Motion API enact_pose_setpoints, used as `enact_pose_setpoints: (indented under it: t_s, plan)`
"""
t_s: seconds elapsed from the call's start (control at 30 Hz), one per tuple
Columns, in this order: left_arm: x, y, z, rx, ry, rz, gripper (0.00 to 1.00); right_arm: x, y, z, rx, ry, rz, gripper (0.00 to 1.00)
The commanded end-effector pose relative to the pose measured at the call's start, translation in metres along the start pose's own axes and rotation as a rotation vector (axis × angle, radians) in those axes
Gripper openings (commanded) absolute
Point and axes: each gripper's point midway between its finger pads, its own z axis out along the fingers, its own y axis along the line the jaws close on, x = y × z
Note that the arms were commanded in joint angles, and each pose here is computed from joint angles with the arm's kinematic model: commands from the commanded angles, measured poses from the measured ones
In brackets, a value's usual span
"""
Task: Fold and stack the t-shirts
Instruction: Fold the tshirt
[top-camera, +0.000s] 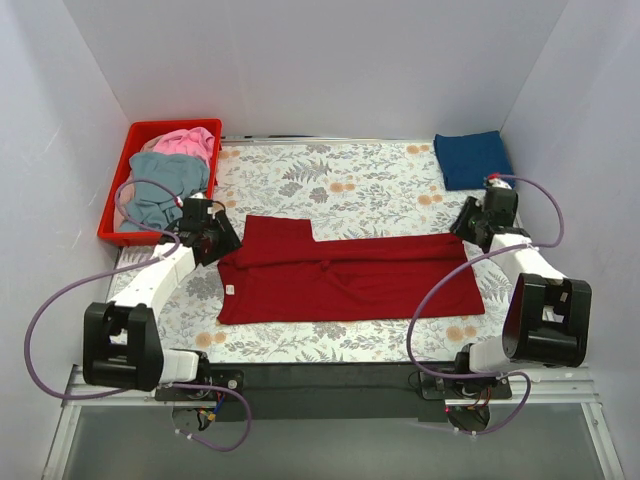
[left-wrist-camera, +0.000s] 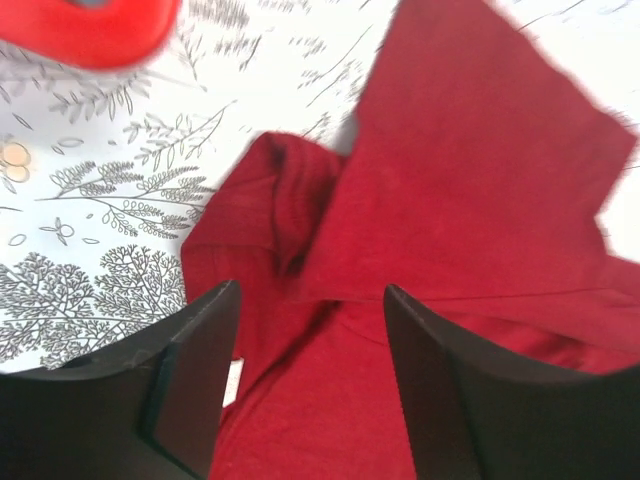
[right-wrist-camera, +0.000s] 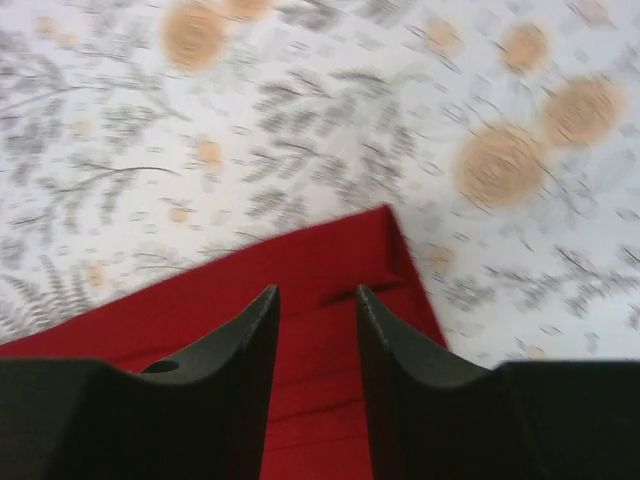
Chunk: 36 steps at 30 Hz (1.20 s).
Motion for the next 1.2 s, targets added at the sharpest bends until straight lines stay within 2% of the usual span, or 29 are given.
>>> enact_pose_setpoints:
  t_s: [0.0,0.03,0.07,0.13,0.17,0.23,0.27,0.43,0.47,0.5,0.57,0.73,0.9,1.1,1.17]
  plan:
    - [-0.023,-0.011,-0.025,0.032,-0.098,0.025,0.59,-0.041,0.07,-0.015,-0.167,-0.122,-0.113,0.44]
    - [-0.021,-0.008,-0.026,0.027,-0.101,0.038,0.59,-0.054,0.093,-0.019,-0.236,-0.157,-0.146,0.45]
    - [-0.022,-0.008,-0.03,0.021,-0.119,0.056,0.59,-0.034,0.136,-0.017,-0.366,-0.105,-0.228,0.45]
    - [-0.013,-0.003,-0.029,0.007,-0.115,0.069,0.6,-0.04,0.187,-0.021,-0.516,-0.109,-0.296,0.46]
    - [-0.01,-0.002,-0.03,0.001,-0.127,0.081,0.6,-0.012,0.217,-0.014,-0.608,-0.029,-0.346,0.46]
    - [-0.006,0.001,-0.03,-0.007,-0.134,0.1,0.6,0.0,0.252,-0.01,-0.683,-0.009,-0.427,0.46]
    - [0.0,0.006,-0.029,-0.017,-0.136,0.118,0.6,0.011,0.283,-0.006,-0.733,0.006,-0.481,0.46]
    - [-0.001,0.003,-0.033,0.003,-0.178,0.128,0.6,0.041,0.349,0.017,-0.83,0.047,-0.587,0.46]
    - [-0.004,0.002,-0.034,0.01,-0.195,0.126,0.6,0.065,0.356,0.029,-0.85,0.104,-0.605,0.46]
    - [-0.003,0.003,-0.033,0.009,-0.199,0.125,0.6,0.06,0.372,0.029,-0.874,0.087,-0.611,0.46]
    - [-0.003,0.002,-0.03,0.018,-0.205,0.12,0.6,0.087,0.381,0.041,-0.906,0.149,-0.633,0.46]
    - [-0.001,0.0,-0.025,0.02,-0.184,0.126,0.59,0.112,0.407,0.049,-0.964,0.186,-0.679,0.47]
    - [-0.001,-0.001,-0.023,0.022,-0.175,0.135,0.58,0.148,0.412,0.058,-0.999,0.258,-0.709,0.48]
    - [0.001,-0.002,-0.022,0.029,-0.169,0.14,0.58,0.193,0.409,0.05,-1.025,0.355,-0.756,0.47]
    - [0.001,-0.003,-0.022,0.032,-0.165,0.143,0.57,0.205,0.408,0.049,-1.025,0.378,-0.773,0.44]
